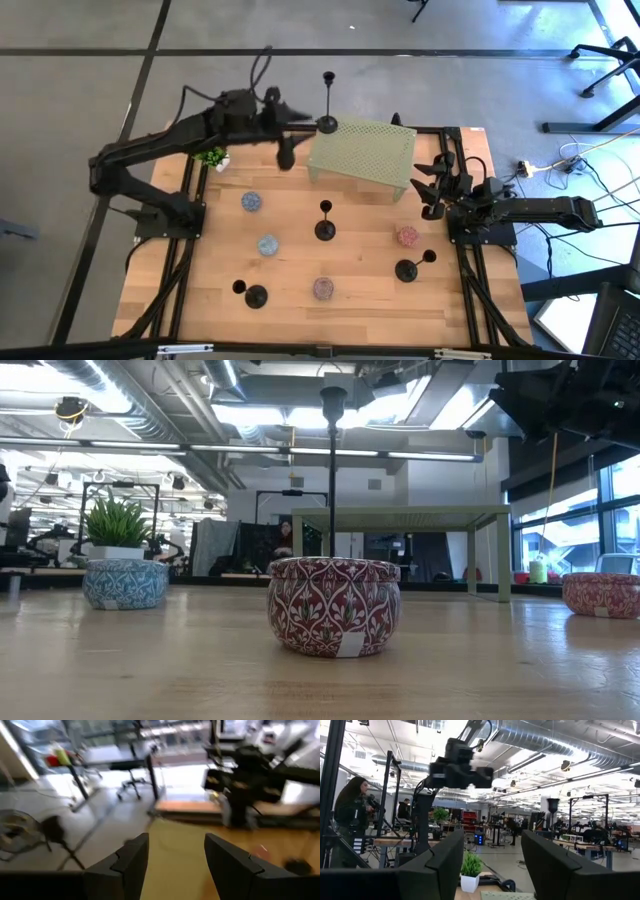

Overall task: Pick & Place candle stick holders
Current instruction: Put the black candle holder on the shelf

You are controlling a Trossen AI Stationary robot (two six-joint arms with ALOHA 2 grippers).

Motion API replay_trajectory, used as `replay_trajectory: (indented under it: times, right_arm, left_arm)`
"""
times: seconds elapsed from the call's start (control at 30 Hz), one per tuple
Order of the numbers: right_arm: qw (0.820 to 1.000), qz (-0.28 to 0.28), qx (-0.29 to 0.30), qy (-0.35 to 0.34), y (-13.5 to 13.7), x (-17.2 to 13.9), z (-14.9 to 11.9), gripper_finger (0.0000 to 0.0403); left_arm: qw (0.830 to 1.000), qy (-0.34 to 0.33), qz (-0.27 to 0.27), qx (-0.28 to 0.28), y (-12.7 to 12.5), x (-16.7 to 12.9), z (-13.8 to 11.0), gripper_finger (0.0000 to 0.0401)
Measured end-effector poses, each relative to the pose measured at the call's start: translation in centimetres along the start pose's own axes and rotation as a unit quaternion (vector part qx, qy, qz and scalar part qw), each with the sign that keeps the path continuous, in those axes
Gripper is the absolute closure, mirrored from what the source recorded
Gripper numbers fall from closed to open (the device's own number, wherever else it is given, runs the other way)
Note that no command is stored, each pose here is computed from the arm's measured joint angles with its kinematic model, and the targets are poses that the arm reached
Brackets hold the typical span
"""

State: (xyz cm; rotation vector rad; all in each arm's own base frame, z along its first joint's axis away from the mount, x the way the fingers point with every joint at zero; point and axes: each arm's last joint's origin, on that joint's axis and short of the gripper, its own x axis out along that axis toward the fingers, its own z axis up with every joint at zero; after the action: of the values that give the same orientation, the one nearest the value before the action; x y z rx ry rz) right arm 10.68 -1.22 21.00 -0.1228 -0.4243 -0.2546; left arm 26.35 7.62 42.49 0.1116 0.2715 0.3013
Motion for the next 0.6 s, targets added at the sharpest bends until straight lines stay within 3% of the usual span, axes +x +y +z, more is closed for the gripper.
replay_trajectory:
  times: [0.2, 0.4, 0.6]
  right_arm:
    - [1.0, 0.0, -0.001, 0.0, 0.0, 0.0, 0.0, 0.0199]
    - [1.0, 0.0, -0.001, 0.0, 0.0, 0.0, 0.0, 0.0199]
    - [1.0, 0.0, 0.015, 0.001, 0.0, 0.0, 0.0, 0.0199]
  left_arm:
    - [0.992, 0.101, -0.076, 0.0, -3.8, -1.9, -1.4, 0.0219]
    - [0.967, 0.215, -0.133, 0.027, -7.3, -2.4, -4.0, 0.0219]
    - [0.954, 0.243, -0.172, 0.033, -10.8, -1.3, -7.5, 0.0219]
